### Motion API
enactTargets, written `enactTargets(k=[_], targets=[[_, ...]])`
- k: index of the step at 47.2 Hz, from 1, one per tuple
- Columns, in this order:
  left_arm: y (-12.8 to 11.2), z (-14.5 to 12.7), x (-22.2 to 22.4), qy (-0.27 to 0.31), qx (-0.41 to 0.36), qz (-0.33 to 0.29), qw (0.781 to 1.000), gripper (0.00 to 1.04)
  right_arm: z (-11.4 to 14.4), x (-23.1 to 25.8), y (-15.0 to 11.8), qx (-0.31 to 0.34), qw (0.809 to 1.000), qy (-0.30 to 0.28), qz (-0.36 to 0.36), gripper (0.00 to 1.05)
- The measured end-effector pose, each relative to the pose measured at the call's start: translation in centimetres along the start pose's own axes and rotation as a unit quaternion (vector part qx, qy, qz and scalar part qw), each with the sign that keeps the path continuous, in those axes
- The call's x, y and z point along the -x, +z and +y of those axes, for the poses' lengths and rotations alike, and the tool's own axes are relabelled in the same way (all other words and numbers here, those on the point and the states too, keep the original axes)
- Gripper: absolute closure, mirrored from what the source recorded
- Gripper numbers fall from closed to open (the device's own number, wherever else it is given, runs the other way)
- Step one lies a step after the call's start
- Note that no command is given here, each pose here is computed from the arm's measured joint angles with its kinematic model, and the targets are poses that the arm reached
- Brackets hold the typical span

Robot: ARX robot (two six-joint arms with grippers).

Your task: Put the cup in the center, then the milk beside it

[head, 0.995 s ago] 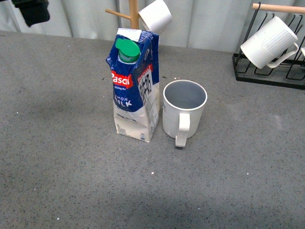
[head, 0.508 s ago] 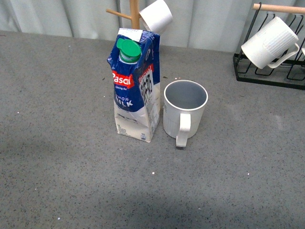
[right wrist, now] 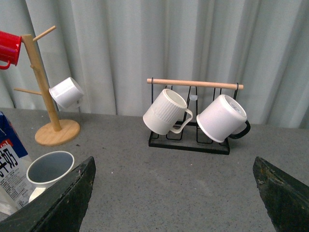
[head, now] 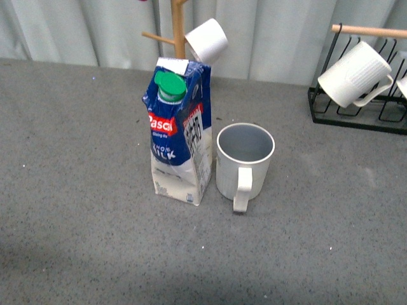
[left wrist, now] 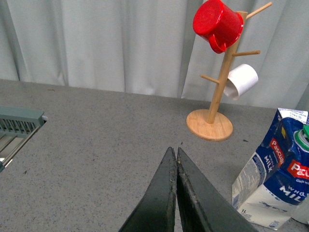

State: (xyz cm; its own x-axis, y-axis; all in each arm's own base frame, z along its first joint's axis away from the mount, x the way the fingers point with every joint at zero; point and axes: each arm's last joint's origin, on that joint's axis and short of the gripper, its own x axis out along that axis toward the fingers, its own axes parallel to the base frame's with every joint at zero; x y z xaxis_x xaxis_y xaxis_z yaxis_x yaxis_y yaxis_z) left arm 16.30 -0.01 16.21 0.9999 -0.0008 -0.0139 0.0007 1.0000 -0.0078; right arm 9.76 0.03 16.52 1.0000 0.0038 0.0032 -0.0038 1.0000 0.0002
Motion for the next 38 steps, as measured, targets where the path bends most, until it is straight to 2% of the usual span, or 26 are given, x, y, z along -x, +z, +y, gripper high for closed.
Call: enactTargets(k=[38], targets=[[1.1, 0.0, 4.4, 0.000, 0.000, -0.018, 1.000, 1.01, 0.0, 0.0, 0.0, 0.000, 1.000, 0.000, 0.000, 0.09]])
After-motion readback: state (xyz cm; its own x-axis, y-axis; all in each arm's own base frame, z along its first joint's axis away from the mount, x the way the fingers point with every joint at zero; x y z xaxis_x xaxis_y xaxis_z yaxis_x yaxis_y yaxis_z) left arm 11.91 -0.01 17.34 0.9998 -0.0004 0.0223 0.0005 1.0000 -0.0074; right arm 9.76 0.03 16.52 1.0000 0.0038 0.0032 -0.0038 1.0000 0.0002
